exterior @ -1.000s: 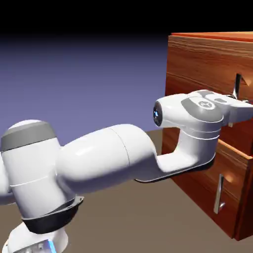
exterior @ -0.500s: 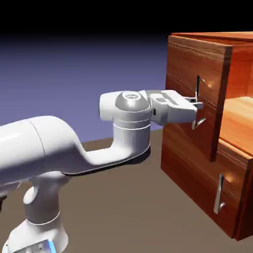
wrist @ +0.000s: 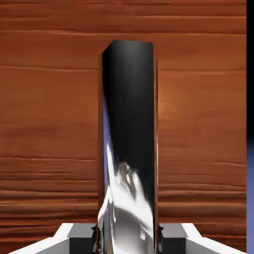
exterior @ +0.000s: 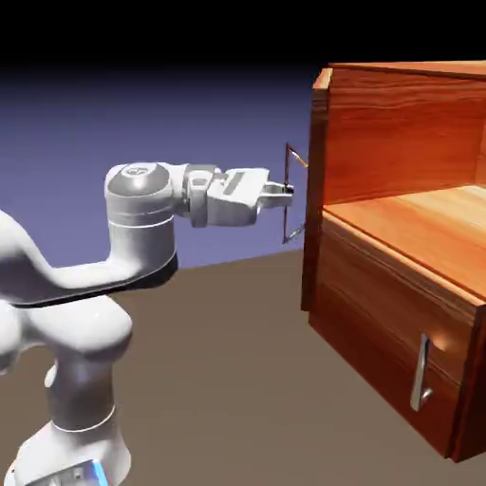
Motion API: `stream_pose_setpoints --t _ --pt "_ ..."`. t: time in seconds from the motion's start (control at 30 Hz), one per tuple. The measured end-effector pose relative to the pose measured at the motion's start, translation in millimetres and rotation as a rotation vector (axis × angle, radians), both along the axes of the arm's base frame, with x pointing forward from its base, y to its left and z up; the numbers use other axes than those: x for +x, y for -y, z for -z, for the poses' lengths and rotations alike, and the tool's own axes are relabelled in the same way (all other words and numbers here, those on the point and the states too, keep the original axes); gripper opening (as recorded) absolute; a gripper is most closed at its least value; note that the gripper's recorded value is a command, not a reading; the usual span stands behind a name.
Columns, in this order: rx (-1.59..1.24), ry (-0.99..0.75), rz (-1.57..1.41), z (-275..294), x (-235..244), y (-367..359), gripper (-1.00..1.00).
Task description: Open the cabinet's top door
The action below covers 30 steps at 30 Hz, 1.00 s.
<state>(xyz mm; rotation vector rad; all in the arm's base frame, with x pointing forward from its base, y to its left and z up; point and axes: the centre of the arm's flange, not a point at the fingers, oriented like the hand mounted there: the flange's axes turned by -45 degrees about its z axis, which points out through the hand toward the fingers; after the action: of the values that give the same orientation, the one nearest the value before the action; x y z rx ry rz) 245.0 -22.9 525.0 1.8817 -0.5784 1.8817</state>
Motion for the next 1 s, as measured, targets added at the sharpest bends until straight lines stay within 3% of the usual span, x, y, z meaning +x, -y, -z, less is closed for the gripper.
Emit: stream_pose_setpoints --t 0.6,1.0 --pt "0.000 0.000 0.241 0.0 -60.7 -99.9 -1.00" --pt "0.000 0.000 0.467 0.0 -94.2 -203.7 -1.00"
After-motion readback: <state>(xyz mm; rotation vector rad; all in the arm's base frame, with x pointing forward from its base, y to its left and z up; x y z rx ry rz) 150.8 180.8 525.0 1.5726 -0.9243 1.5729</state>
